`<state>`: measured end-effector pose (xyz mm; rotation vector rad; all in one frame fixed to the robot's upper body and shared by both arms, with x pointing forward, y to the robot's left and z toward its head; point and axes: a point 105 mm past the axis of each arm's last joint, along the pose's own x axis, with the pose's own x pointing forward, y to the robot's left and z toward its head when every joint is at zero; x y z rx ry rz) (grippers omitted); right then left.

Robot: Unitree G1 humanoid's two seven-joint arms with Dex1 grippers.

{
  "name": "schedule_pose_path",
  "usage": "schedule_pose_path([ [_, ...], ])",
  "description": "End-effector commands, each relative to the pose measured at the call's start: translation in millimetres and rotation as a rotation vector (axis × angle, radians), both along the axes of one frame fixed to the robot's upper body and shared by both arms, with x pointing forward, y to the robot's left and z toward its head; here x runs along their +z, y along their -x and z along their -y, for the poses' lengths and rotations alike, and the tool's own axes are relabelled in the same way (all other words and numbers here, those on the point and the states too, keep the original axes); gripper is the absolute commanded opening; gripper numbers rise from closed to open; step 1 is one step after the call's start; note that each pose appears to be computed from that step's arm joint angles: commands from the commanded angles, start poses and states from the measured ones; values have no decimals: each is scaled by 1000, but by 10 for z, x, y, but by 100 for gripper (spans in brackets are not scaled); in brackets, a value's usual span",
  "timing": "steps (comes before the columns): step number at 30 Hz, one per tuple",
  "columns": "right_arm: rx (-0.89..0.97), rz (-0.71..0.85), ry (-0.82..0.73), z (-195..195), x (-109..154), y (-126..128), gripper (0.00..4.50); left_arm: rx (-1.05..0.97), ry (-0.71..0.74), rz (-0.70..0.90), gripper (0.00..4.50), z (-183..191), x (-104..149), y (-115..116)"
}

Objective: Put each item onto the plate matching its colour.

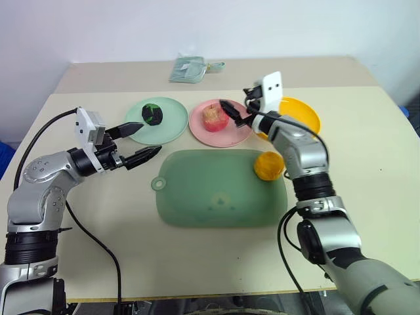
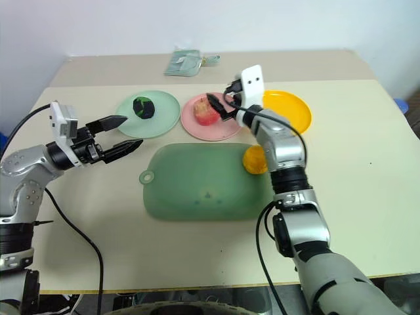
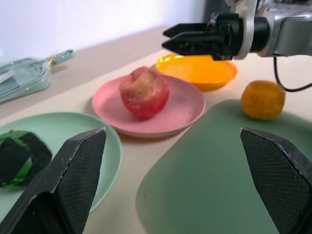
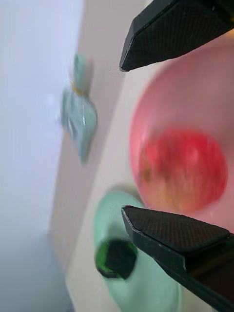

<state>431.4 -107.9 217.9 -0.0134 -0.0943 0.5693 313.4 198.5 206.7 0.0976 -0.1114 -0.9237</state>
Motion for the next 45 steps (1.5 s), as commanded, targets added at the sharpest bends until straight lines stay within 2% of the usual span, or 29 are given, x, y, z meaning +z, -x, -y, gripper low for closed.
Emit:
schedule_pose_path([
  [1,172,74,18,-30,307,279,447,-107,43,55,450,126,202,125],
  [4,307,34,114,40,227,558,447,-183,67,57,450,221,232,211],
  [6,377,-39,194,159,66,766,447,-193,59,71,450,228,245,225],
  [8,371,-54,302,309,-75,894,447,-204,49,62,450,208,234,236],
  [11,338,-132,324,483,-228,997,447,-238,48,33,450,211,188,277],
  [21,255,-239,467,668,-711,1040,447,-298,7,23,450,291,140,222],
  [25,223,-263,458,719,-801,1007,447,-303,6,25,450,296,137,223],
  [27,238,-269,456,706,-821,1020,398,-308,2,19,450,298,126,239],
  [29,235,-235,425,668,-731,985,325,-307,0,15,450,291,125,245],
  [30,229,-211,418,656,-680,960,307,-304,0,18,450,288,129,244],
  [35,-75,8,265,932,-58,424,307,-316,7,3,450,304,116,279],
  [37,-226,66,273,1121,103,196,307,-289,18,32,450,311,133,237],
  [38,-260,75,282,1165,122,134,307,-280,22,40,450,314,138,220],
  [42,-332,61,411,1228,-119,-98,307,-200,0,111,450,311,131,100],
  [43,-335,52,392,1232,-151,-129,307,-200,3,101,450,315,119,92],
  [45,-373,16,334,1275,-223,-201,411,-166,-9,123,450,317,102,60],
])
